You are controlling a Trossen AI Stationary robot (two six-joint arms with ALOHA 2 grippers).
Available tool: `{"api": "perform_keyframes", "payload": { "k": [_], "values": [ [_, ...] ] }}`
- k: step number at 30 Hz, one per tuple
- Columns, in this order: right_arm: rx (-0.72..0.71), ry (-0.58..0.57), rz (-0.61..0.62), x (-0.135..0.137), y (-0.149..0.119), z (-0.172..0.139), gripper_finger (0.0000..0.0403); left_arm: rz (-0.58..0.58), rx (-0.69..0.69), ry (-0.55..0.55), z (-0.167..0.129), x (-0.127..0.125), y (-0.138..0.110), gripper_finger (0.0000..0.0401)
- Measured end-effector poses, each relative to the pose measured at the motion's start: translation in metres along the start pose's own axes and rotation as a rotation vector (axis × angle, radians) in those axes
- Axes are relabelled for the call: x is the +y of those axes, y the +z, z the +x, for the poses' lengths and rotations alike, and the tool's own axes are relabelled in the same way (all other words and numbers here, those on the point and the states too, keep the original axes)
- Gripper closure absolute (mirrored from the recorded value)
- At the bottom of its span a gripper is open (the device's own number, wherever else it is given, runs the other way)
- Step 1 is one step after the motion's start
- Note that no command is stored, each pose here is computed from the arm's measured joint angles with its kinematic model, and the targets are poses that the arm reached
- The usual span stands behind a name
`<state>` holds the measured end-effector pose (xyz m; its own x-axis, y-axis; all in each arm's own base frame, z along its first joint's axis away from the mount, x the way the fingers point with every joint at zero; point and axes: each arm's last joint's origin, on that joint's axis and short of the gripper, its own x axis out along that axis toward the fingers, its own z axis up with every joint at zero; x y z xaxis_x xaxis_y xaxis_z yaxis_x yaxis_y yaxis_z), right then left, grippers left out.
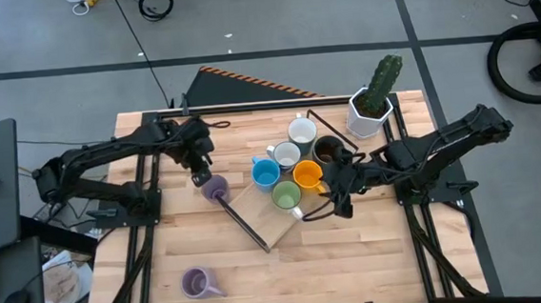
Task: Place coffee mugs
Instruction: Put the top violet mug on the shelf
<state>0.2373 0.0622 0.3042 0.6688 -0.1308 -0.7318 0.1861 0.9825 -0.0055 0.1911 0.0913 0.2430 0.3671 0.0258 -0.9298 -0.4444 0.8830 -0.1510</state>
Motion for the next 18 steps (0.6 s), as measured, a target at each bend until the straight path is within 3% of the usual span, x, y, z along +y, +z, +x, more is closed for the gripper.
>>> {"api": "perform_keyframes", "payload": {
  "k": [9,18],
  "values": [
    [0.000,-0.003,-0.066,-0.005,0.002,0.002,0.0190,0.101,0.005,-0.036,0.010,-0.003,0.006,0.0194],
    [0.001,-0.010,-0.095,-0.014,0.006,0.005,0.0192,0.148,0.094,-0.081,0.030,-0.003,0.010,0.0199]
  ]
}}
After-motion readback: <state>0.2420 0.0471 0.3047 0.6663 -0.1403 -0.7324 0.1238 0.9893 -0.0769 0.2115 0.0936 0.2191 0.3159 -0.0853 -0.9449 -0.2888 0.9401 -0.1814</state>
